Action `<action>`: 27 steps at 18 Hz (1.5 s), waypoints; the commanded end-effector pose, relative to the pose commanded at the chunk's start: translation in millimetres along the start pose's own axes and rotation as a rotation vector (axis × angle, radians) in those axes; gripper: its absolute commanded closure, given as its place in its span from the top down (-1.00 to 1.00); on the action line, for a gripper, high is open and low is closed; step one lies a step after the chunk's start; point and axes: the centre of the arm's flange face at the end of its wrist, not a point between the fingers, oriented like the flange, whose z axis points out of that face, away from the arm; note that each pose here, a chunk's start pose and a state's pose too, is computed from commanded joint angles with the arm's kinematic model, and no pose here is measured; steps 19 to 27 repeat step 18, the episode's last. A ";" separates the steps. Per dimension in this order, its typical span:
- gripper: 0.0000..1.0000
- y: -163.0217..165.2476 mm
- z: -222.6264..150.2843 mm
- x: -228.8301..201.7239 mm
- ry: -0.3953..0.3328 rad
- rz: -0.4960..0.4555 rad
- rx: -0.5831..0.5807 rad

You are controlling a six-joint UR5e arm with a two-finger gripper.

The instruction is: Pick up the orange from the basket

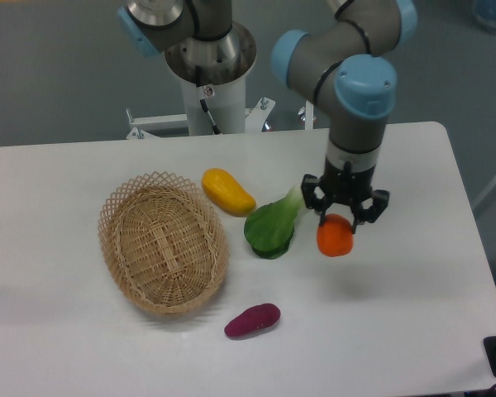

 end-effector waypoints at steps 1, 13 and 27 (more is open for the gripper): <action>-0.20 6.5 3.3 -6.0 0.003 0.038 -0.004; -0.20 17.8 10.1 -31.1 -0.017 0.092 -0.050; -0.20 16.7 13.9 -30.8 -0.013 0.093 -0.055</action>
